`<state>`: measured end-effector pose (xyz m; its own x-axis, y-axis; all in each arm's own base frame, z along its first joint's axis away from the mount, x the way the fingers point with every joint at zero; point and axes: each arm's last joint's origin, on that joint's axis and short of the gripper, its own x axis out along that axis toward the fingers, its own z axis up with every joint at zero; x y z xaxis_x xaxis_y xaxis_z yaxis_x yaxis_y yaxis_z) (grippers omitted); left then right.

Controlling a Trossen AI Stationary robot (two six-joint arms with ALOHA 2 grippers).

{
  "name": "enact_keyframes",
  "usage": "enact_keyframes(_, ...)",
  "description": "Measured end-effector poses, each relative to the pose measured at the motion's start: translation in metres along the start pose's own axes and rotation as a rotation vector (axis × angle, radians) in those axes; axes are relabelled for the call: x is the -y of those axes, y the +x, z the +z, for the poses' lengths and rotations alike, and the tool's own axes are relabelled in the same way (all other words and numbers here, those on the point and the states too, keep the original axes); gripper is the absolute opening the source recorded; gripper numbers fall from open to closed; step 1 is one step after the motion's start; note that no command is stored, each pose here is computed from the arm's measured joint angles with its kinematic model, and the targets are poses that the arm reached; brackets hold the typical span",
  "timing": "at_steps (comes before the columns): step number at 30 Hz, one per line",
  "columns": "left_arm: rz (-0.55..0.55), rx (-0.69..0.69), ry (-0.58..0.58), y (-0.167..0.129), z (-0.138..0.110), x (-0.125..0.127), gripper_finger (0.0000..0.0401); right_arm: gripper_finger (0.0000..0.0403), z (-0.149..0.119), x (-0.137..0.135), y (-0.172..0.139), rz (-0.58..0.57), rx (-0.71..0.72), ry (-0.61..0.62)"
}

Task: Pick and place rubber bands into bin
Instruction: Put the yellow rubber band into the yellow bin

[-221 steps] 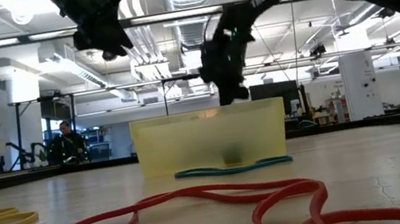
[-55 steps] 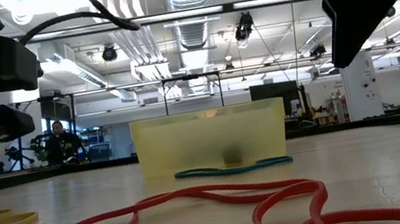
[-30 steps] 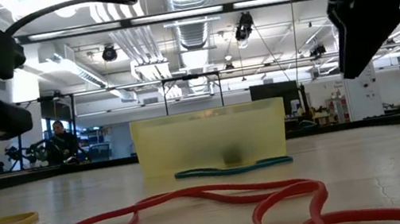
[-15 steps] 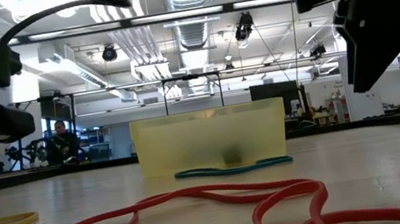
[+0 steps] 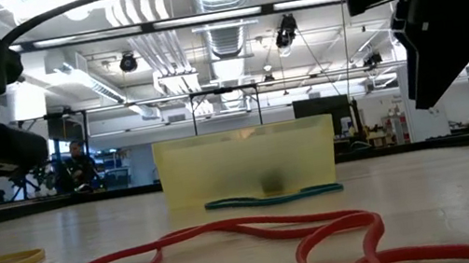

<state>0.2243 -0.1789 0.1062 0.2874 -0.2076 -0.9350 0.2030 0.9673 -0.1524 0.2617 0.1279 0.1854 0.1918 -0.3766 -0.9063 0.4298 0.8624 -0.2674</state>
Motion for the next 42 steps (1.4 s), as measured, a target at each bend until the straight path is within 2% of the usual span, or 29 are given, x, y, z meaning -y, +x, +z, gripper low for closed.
enact_keyframes(5, -0.014, 0.004, -0.009, 0.000, 0.002, -0.002, 0.0001, 0.0203, 0.001, -0.001, -0.002, 0.011, -0.003, 0.002)
enact_keyframes(11, -0.061, 0.106, -0.042, -0.027, 0.021, -0.013, 0.0000, 0.0203, 0.000, -0.001, -0.002, 0.031, -0.028, -0.001)
enact_keyframes(15, 0.092, 0.241, -0.031, -0.050, 0.038, -0.031, 0.0000, 0.0203, 0.000, -0.002, -0.002, 0.032, -0.028, -0.001)
enact_keyframes(17, 0.099, 0.302, -0.042, -0.065, 0.050, -0.038, 0.0000, 0.0203, 0.000, -0.002, -0.002, 0.032, -0.028, -0.002)
enact_keyframes(19, 0.119, 0.303, -0.043, -0.076, 0.054, -0.046, 0.0000, 0.0203, 0.000, -0.002, -0.002, 0.033, -0.029, -0.002)
enact_keyframes(25, 0.209, 0.396, 0.021, -0.121, 0.082, -0.063, 0.0000, 0.0203, 0.000, -0.002, -0.001, 0.033, -0.031, 0.012)
enact_keyframes(28, 0.229, 0.326, 0.034, -0.125, 0.082, -0.070, 0.0000, 0.0203, 0.000, -0.001, -0.001, 0.031, -0.032, 0.028)
enact_keyframes(31, 0.139, 0.227, 0.008, -0.118, 0.075, -0.073, 0.0000, 0.0203, -0.001, -0.001, 0.000, 0.029, -0.034, 0.046)
enact_keyframes(33, 0.091, 0.115, -0.099, -0.106, 0.064, -0.074, 0.0003, 0.0203, -0.002, -0.001, 0.001, 0.027, -0.034, 0.058)
enact_keyframes(36, 0.118, -0.016, -0.296, -0.091, 0.048, -0.075, 0.0016, 0.0203, -0.003, 0.000, 0.002, 0.022, -0.037, 0.061)
enact_keyframes(42, 0.120, -0.035, -0.408, -0.077, 0.033, -0.069, 0.0056, 0.0203, -0.005, 0.001, 0.005, 0.013, -0.042, 0.056)
